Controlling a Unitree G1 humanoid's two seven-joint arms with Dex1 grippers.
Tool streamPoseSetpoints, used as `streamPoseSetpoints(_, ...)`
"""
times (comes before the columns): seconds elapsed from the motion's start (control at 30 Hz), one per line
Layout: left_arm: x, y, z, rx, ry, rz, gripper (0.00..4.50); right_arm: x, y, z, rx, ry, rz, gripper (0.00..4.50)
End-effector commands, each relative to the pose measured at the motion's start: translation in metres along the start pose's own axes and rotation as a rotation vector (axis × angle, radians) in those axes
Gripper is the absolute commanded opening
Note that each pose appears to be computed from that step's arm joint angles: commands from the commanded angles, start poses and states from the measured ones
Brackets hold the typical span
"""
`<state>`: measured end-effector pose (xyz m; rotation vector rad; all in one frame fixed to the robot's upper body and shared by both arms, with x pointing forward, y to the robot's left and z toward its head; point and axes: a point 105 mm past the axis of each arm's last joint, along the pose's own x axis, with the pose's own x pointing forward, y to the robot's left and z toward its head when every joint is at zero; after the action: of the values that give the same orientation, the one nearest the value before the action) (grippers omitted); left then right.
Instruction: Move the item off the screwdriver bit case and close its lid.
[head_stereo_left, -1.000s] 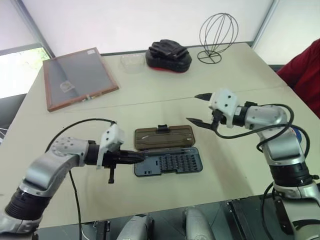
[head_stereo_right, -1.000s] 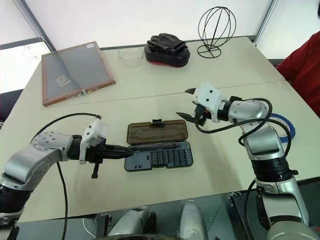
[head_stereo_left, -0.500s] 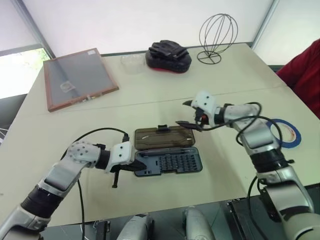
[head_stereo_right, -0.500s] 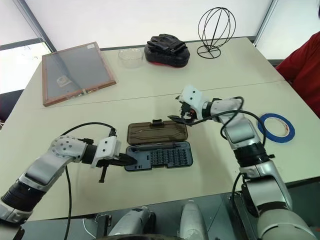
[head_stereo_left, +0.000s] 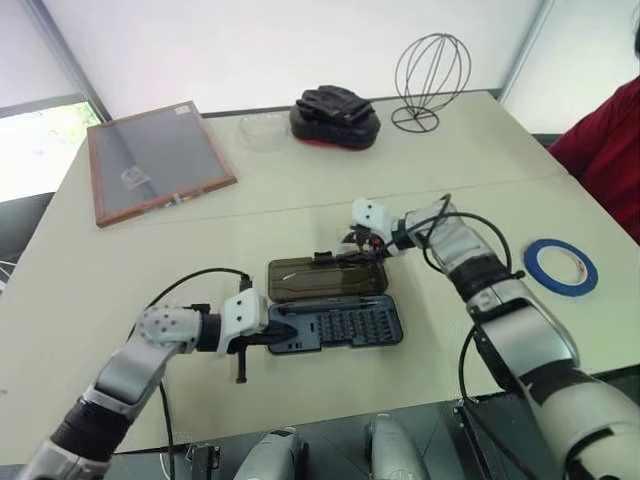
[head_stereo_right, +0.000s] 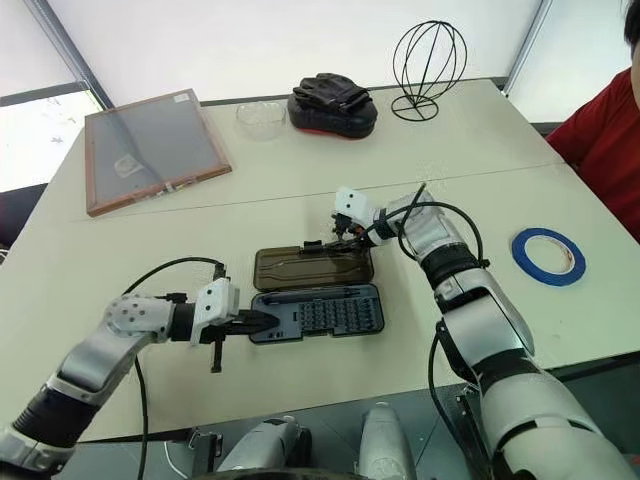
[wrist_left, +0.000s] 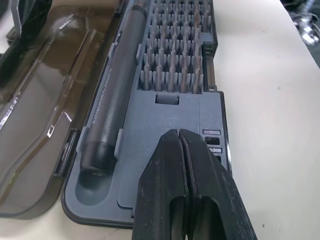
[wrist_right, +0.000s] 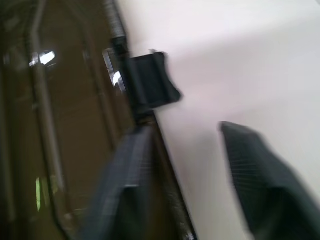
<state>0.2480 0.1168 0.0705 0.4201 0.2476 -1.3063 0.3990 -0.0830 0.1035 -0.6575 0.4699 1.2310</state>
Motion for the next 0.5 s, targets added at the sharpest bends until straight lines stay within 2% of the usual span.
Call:
streamPoseSetpoints(0.03,-0.002,-0.014,-0.035,-0.113,0.117,-0.008,0.00,0.008,0.021,-0.021,0.002,0.090,0.149,0.04)
streamPoseSetpoints(0.13,-0.002,-0.014,-0.035,-0.127,0.110,0.008,0.00,0.010,0.030,-0.029,-0.021,0.118,0.210,0.04)
streamPoseSetpoints(0.27,0.000,-0.015,-0.032,-0.147,0.093,0.019,0.00,0.015,0.023,-0.019,-0.139,0.061,0.129,0.04)
streamPoseSetpoints(0.4,0.001,-0.015,-0.029,-0.152,0.088,0.024,0.00,-0.002,-0.009,0.029,-0.371,-0.072,-0.141,0.04)
streamPoseSetpoints(0.5,0.001,-0.010,-0.025,-0.162,0.075,0.039,0.00,-0.023,-0.015,0.048,-0.494,-0.108,-0.241,0.04)
